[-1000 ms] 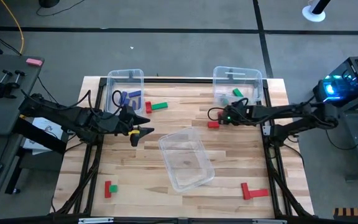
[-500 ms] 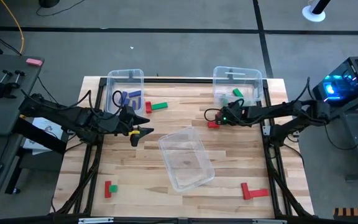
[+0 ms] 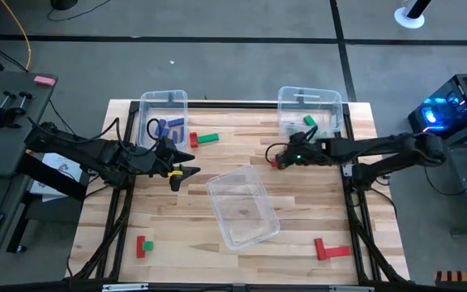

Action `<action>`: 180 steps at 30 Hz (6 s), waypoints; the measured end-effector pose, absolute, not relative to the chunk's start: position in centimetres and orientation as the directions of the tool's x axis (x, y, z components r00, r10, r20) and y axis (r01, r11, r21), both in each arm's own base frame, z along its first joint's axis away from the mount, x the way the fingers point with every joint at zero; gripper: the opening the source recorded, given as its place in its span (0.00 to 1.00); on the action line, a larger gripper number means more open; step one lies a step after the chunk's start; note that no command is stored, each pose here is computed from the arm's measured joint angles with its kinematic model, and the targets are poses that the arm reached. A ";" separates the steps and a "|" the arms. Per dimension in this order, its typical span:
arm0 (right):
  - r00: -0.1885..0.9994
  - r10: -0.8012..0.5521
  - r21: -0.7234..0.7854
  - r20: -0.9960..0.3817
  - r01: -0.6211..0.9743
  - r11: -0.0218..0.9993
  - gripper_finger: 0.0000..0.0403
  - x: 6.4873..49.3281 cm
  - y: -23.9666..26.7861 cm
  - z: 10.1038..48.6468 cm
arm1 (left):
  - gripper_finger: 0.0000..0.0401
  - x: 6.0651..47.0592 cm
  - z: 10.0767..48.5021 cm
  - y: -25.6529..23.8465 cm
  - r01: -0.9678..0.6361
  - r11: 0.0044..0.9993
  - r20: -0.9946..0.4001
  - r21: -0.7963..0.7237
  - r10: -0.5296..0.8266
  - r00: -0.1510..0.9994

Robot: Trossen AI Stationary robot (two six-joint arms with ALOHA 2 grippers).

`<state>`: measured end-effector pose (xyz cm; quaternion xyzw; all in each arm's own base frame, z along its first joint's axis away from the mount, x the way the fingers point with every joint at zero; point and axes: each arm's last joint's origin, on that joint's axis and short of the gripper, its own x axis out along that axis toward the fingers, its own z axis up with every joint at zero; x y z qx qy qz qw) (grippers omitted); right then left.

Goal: Sort blocks
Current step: Put the green block into the top right transparent bin

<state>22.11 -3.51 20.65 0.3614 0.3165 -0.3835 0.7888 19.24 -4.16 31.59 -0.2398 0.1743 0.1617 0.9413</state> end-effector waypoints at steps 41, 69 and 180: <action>0.651 -0.456 0.460 -0.607 0.756 0.466 0.85 19.1 -9.5 34.9 | 0.56 27.9 31.1 17.3 -0.651 0.754 -0.938 -0.088 0.157 0.309; 0.737 -0.395 0.510 -0.548 0.669 0.541 0.85 20.9 -6.0 35.4 | 0.56 35.3 16.3 20.3 -0.246 0.961 -0.986 0.123 0.090 -0.143; 0.968 -0.243 0.507 0.055 0.182 0.842 0.85 24.2 -3.2 40.9 | 0.81 34.8 19.1 16.9 -0.468 0.884 -0.956 -0.009 0.129 0.262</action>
